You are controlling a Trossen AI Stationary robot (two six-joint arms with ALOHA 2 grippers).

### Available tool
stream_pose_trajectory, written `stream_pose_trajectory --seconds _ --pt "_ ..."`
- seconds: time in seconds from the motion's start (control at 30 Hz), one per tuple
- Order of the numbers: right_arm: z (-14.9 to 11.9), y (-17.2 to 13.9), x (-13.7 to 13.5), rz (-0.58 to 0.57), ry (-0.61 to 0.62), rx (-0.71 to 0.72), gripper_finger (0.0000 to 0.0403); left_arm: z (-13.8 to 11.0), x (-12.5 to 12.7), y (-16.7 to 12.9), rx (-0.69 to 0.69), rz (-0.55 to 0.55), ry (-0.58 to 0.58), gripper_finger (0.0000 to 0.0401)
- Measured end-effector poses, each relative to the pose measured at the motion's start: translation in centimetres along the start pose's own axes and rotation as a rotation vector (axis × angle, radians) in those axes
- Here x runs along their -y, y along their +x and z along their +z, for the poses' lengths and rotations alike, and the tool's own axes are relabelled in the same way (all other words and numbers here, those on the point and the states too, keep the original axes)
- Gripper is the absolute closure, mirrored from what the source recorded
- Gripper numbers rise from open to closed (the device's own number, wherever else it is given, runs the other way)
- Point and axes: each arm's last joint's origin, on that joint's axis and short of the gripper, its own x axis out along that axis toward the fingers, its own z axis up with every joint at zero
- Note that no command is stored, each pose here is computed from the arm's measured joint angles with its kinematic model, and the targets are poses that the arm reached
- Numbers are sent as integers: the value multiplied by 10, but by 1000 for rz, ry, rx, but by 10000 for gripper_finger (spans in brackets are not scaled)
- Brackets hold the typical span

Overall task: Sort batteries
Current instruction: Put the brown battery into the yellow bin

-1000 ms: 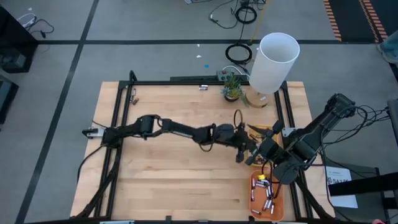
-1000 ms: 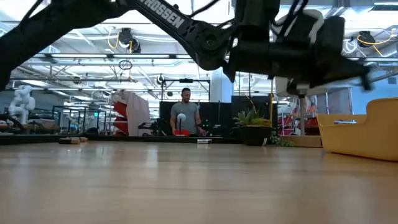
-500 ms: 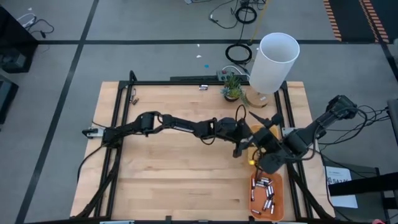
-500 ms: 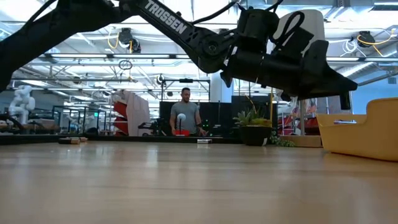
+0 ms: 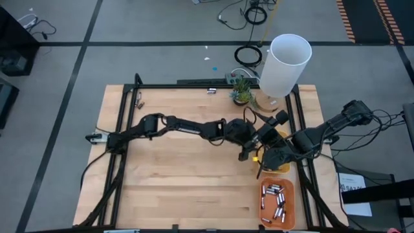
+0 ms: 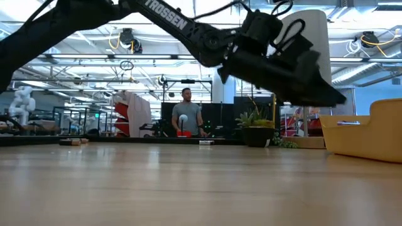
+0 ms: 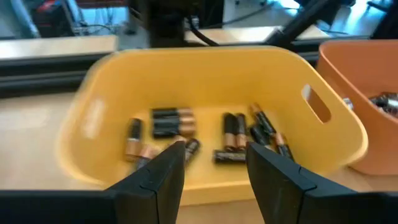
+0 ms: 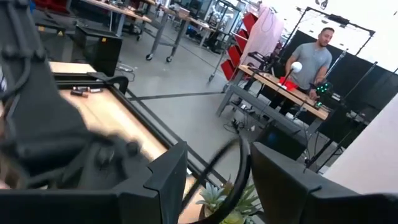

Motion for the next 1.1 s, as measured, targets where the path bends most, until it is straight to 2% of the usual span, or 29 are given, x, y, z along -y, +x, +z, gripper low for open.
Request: stream_pose_trajectory --seconds 0.1,0.2,0.47,0.63,0.8,0.97,1.1 --pt "1 -1 0 -2 2 3 236 15 -4 -16 -51 16 11 221" --pt "1 -3 0 -1 3 9 236 23 -3 -33 -179 16 52 221" --pt "-1 -12 -2 17 24 26 236 11 0 -81 -639 52 9 221" --pt "-4 -19 -3 42 25 32 236 -12 11 -124 -969 171 -26 221" --pt "-13 -27 -1 85 28 14 236 -32 25 -188 -1163 275 -71 221" --pt "-22 -31 3 118 72 -26 236 -46 24 -265 -1346 399 -23 221" --pt "-23 -31 2 158 107 -70 236 -67 6 -299 -1435 381 -186 221"
